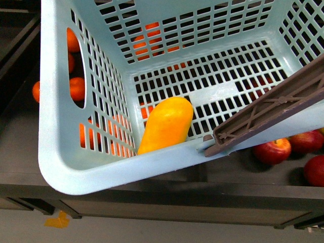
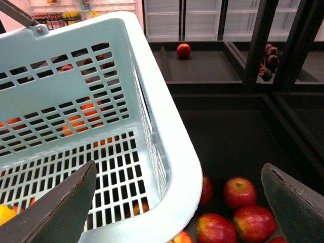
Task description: Pick mango and avocado into basket
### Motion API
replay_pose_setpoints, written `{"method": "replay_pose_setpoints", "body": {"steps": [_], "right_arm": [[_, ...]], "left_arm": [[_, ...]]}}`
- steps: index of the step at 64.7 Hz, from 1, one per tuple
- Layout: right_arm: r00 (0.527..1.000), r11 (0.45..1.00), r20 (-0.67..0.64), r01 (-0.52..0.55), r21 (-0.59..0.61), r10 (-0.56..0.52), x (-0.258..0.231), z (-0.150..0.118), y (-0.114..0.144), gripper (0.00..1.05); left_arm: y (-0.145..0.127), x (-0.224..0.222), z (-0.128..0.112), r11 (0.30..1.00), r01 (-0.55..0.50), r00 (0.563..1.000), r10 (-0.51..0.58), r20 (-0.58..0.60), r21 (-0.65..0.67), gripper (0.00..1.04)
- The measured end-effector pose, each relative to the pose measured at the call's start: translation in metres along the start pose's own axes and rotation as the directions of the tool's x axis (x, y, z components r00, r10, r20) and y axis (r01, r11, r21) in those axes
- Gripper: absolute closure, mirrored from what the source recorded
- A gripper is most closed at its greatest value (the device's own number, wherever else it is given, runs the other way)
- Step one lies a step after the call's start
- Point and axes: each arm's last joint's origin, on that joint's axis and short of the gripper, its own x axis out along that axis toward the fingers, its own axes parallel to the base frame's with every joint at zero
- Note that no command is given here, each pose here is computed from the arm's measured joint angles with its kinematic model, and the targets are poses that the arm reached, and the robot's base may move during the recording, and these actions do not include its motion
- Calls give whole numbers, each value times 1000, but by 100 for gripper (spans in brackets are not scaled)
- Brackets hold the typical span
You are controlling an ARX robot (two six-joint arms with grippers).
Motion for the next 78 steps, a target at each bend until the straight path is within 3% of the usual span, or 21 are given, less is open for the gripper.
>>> {"method": "replay_pose_setpoints", "body": {"steps": [78], "right_arm": [[1000,1000,-2,-1,0,1,0,-1,0,9]], "left_arm": [[0,0,0,1000,-3,1000,3,4,2,79]]}}
